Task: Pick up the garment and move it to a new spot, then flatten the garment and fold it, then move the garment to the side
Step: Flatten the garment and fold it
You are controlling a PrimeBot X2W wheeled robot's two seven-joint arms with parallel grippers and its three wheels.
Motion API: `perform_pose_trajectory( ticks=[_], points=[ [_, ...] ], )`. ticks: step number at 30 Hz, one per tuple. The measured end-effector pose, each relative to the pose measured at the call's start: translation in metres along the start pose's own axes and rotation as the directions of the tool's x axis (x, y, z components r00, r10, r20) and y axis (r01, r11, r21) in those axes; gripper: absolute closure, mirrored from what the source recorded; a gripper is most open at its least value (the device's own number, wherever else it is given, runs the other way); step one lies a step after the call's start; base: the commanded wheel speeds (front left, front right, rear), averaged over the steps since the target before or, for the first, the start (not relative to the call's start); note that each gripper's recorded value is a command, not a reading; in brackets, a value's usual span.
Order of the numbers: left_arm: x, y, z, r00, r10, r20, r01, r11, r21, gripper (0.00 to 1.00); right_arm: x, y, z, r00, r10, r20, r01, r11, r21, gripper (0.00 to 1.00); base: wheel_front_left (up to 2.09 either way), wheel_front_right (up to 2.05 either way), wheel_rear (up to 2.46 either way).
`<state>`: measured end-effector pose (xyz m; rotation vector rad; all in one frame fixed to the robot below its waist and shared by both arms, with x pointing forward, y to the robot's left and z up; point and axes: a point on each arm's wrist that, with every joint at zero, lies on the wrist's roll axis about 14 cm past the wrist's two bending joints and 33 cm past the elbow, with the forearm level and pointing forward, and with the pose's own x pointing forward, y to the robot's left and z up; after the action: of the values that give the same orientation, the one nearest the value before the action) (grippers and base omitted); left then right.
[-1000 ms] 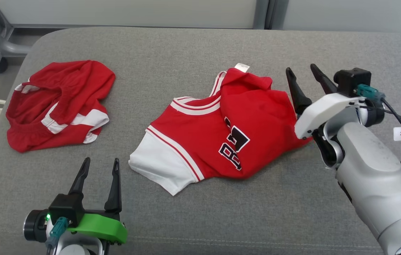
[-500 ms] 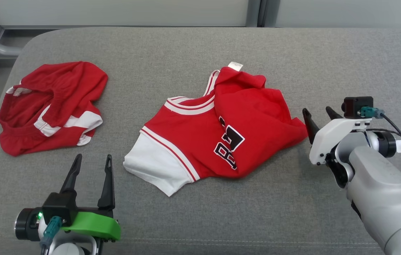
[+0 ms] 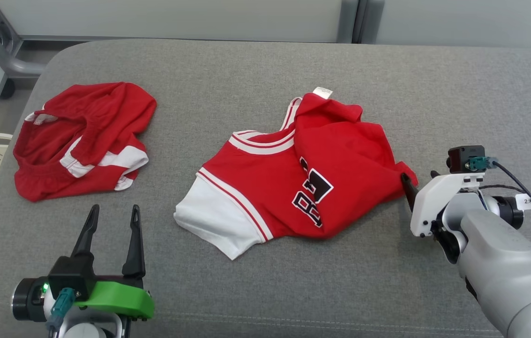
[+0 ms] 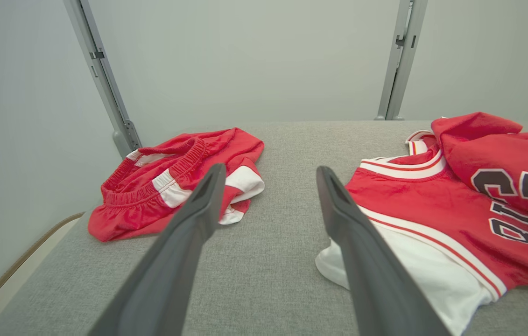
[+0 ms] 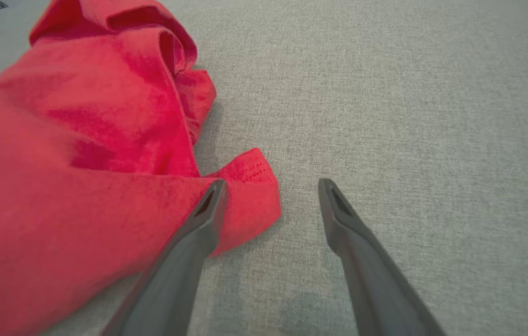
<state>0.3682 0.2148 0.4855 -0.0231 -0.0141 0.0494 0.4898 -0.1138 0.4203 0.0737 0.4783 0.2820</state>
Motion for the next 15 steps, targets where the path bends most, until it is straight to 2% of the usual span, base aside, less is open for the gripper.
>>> perform_pose_trajectory(
  ticks=[9, 10, 11, 12, 15],
  points=[
    [-0.007, 0.009, -0.002, 1.000, 0.026, -0.008, -0.026, 1.000, 0.003, 0.00, 0.006, 0.006, -0.019, 0.997, 0.005, -0.074, -0.005, 1.000, 0.002, 0.01, 0.00, 0.00, 0.00],
    [-0.007, 0.010, -0.002, 1.000, 0.030, -0.010, -0.030, 1.000, 0.003, 0.00, 0.007, 0.007, -0.020, 0.997, 0.006, -0.078, -0.006, 1.000, 0.004, 0.46, 0.00, 0.00, 0.00],
    [-0.008, 0.011, -0.003, 0.999, 0.033, -0.012, -0.033, 0.999, 0.004, 0.00, 0.008, 0.008, -0.020, 0.997, 0.008, -0.081, -0.008, 1.000, 0.003, 0.69, 0.00, 0.00, 0.00],
    [-0.008, 0.012, -0.004, 0.999, 0.035, -0.014, -0.035, 0.999, 0.004, 0.00, 0.009, 0.009, -0.021, 0.996, 0.010, -0.085, -0.010, 1.000, 0.003, 1.00, 0.00, 0.00, 0.00],
    [-0.009, 0.014, -0.006, 0.999, 0.040, -0.021, -0.040, 0.999, 0.005, 0.00, 0.011, 0.011, -0.023, 0.996, 0.015, -0.089, -0.015, 1.000, 0.003, 1.00, 0.00, 0.00, 0.00]
  ],
)
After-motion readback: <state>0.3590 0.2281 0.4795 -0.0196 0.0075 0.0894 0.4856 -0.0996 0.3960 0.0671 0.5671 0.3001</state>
